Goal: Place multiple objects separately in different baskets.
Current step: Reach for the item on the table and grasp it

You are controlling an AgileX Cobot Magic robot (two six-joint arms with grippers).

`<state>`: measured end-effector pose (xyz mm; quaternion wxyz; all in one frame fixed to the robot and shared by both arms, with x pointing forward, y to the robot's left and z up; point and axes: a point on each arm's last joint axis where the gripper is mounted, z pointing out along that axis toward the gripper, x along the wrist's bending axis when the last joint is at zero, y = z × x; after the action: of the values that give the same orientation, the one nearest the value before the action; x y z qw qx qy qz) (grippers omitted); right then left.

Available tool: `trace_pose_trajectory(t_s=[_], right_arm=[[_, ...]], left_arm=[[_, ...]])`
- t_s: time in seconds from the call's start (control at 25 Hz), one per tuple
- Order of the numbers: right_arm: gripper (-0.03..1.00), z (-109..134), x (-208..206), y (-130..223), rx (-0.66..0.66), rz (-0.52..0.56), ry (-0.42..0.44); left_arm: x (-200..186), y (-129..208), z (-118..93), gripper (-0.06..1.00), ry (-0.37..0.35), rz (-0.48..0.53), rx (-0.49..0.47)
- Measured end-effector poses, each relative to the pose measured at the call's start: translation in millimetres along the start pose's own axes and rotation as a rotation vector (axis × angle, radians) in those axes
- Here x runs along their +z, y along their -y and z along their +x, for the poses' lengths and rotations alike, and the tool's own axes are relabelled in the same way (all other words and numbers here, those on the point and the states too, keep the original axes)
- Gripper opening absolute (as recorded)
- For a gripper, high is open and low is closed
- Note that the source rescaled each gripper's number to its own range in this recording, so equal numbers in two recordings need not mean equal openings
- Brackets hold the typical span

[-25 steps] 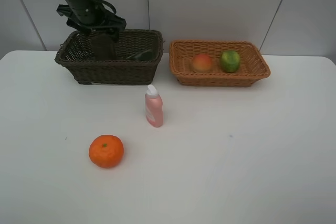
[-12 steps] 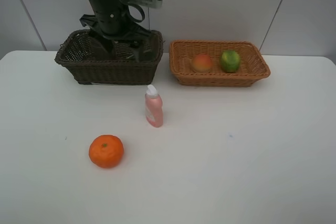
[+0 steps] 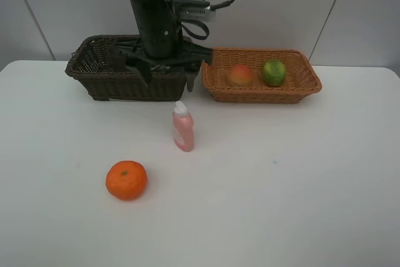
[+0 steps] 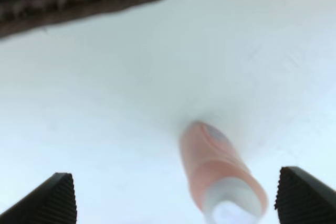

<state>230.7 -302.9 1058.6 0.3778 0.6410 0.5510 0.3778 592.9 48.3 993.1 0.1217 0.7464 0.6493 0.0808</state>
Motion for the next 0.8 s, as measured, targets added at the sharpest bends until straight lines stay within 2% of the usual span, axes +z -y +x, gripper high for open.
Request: trace_pose_trajectory(t_s=[0.28, 0.44, 0.64, 0.8], right_arm=[[0.85, 0, 0, 0, 0.0, 0.0, 0.0], [0.85, 0, 0, 0, 0.0, 0.0, 0.0], [0.85, 0, 0, 0, 0.0, 0.0, 0.0], [0.85, 0, 0, 0, 0.0, 0.0, 0.0]], left_arm=[[19, 20, -5, 0.98, 0.003, 0.042, -0.23], [27, 26, -5, 0.98, 0.004, 0.048, -0.277], [32, 29, -16, 0.98, 0.08, -0.003, -0.309], [34, 28, -17, 0.98, 0.098, -0.017, -0.329]])
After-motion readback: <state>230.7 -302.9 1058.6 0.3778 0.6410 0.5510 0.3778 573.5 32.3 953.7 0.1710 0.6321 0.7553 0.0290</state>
